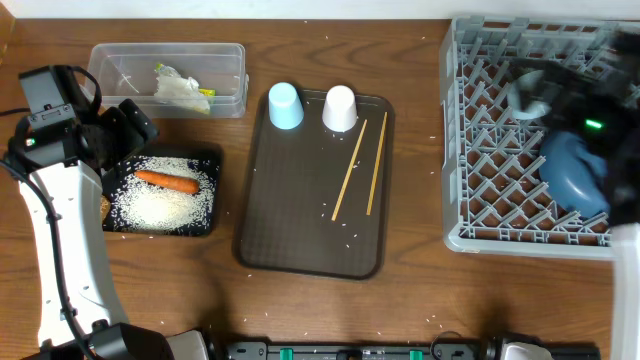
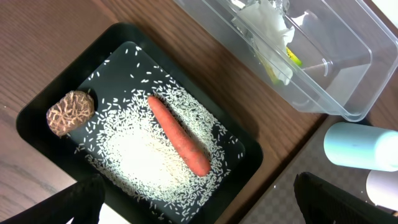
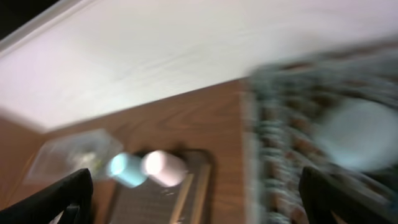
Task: Sort waste into correct bins and load items into the dishwasher rack
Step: 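Move the right gripper left over the chopsticks on the serving tray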
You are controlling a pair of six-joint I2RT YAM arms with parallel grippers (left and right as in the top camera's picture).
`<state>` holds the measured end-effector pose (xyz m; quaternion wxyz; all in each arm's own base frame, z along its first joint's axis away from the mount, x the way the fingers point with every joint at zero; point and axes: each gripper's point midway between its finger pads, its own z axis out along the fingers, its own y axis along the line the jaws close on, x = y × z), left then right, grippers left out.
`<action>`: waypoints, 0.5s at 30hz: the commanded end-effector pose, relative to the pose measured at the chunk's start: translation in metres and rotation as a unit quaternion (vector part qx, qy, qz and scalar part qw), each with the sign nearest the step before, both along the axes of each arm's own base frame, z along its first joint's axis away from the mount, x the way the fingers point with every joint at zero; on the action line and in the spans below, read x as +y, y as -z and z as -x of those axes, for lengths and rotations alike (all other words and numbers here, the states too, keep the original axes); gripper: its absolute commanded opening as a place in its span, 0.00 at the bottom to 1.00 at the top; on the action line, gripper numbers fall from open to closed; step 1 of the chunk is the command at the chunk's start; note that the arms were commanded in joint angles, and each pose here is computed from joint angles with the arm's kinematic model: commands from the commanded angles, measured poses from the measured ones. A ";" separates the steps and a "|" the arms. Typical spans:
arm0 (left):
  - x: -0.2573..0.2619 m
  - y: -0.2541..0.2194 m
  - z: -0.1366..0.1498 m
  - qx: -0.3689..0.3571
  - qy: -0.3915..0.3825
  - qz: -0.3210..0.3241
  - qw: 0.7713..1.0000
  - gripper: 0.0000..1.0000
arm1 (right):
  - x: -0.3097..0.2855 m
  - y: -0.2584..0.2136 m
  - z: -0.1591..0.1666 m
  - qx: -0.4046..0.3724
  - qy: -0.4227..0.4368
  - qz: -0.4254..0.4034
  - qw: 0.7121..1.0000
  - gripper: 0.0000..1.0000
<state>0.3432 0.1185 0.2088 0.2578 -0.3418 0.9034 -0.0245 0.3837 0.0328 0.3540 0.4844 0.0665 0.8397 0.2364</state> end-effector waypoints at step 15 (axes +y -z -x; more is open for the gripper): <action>0.003 -0.008 -0.001 -0.010 -0.005 -0.005 1.000 0.98 | 0.209 0.254 -0.042 0.195 -0.046 0.201 0.959 0.99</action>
